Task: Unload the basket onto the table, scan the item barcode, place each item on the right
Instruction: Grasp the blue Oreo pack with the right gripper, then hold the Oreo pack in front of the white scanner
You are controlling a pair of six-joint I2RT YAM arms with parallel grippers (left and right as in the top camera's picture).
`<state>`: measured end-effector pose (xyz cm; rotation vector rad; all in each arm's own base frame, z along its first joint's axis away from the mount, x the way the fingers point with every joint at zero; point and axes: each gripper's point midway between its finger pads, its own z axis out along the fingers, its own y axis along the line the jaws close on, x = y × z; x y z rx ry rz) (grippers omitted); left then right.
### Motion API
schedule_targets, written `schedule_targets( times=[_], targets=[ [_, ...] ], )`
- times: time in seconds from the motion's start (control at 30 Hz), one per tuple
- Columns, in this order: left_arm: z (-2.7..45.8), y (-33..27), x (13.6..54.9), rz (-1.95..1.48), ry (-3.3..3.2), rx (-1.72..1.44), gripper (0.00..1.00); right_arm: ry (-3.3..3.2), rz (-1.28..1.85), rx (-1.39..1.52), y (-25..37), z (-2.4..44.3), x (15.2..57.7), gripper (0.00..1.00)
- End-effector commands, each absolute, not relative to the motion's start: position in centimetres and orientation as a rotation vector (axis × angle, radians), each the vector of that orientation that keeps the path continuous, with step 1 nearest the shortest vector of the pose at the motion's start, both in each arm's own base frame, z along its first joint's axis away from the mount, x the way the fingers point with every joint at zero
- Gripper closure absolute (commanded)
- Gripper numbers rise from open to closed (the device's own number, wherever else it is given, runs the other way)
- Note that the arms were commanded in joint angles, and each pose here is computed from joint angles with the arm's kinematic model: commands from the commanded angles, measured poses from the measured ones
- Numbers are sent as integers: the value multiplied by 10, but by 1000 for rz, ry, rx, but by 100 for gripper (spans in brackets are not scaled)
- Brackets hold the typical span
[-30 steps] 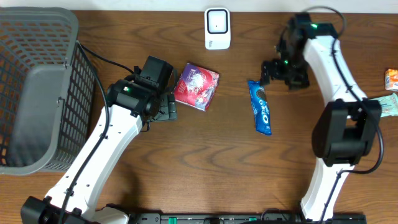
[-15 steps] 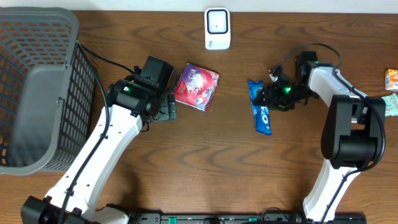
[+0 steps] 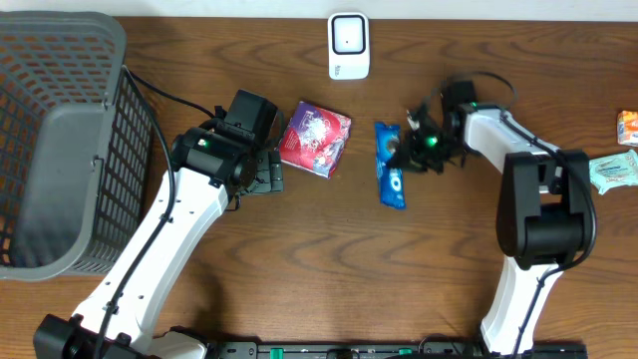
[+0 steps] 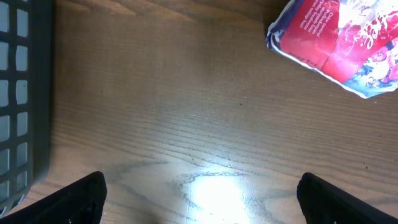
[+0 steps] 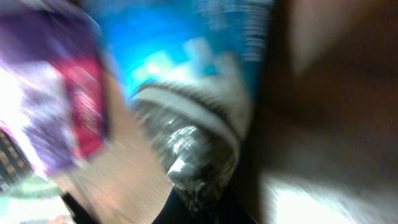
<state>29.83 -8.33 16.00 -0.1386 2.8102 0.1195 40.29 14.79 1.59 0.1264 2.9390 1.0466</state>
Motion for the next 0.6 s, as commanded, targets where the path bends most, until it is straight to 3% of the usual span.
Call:
schedule_targets(
  times=[0.0,0.13,0.3,0.57],
  targets=[
    [160,-82,298,136,2809,-144,2,2803,1045,161,166,66,453,99],
    [160,-82,298,136,2809,-144,2,2659,897,239,164,123,505,99],
    [160,-82,298,137,2809,-144,2,2445,944,252,181,187,546,99],
    [160,-82,298,136,2810,-144,2,2215,1055,145,236,217,577,99]
  ],
)
